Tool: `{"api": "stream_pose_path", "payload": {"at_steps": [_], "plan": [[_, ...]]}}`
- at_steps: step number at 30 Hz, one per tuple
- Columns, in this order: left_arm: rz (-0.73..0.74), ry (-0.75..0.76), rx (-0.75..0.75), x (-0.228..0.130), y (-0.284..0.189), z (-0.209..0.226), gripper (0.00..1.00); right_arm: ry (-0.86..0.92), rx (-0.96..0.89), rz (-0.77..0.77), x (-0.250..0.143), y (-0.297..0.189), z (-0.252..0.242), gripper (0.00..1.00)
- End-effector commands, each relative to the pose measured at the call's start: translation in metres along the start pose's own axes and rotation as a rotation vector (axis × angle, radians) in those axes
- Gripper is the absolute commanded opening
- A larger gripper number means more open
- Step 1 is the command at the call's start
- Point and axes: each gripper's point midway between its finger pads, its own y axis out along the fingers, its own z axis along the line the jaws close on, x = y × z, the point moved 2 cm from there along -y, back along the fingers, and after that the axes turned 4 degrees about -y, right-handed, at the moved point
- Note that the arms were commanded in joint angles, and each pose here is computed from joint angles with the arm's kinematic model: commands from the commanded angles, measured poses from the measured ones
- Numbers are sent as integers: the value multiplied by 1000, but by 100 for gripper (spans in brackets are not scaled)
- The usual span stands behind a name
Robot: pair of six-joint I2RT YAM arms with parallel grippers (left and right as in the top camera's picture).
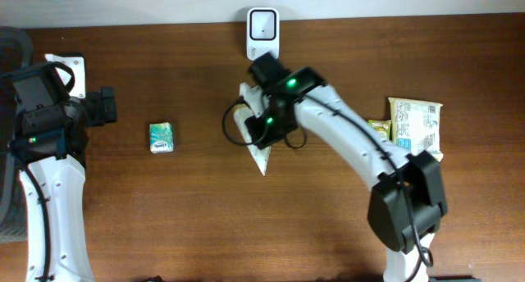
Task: Scan the item barcode
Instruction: 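Grasp the white tube with the right gripper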
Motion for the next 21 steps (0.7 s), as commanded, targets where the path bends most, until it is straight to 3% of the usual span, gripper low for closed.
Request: {"api": "stream_pose_path", "payload": {"at_steps": [1,6,9,10,11,13,19,21], "plan": [[-21,9,10,6,-6,3,99,-37,368,-92,10,-11,27,4],[-21,9,10,6,-6,3,99,128,399,-59,-14,42,-3,4],[-21,9,10,6,-6,3,99,213,241,-6,-36,66,-31,4],[-21,9,10,6,-6,3,99,223,192,13,-41,67,-38,9],[-21,9,10,6,-6,3,99,231,157,29,-45,68,-43,25],[-21,9,10,6,-6,3,99,248,62,70,-57,68,-58,41],[-21,9,10,6,-6,3,99,136,22,60,-48,39,-78,61],[-21,9,10,6,-6,3,99,112,16,10,-32,25,-82,77]]}}
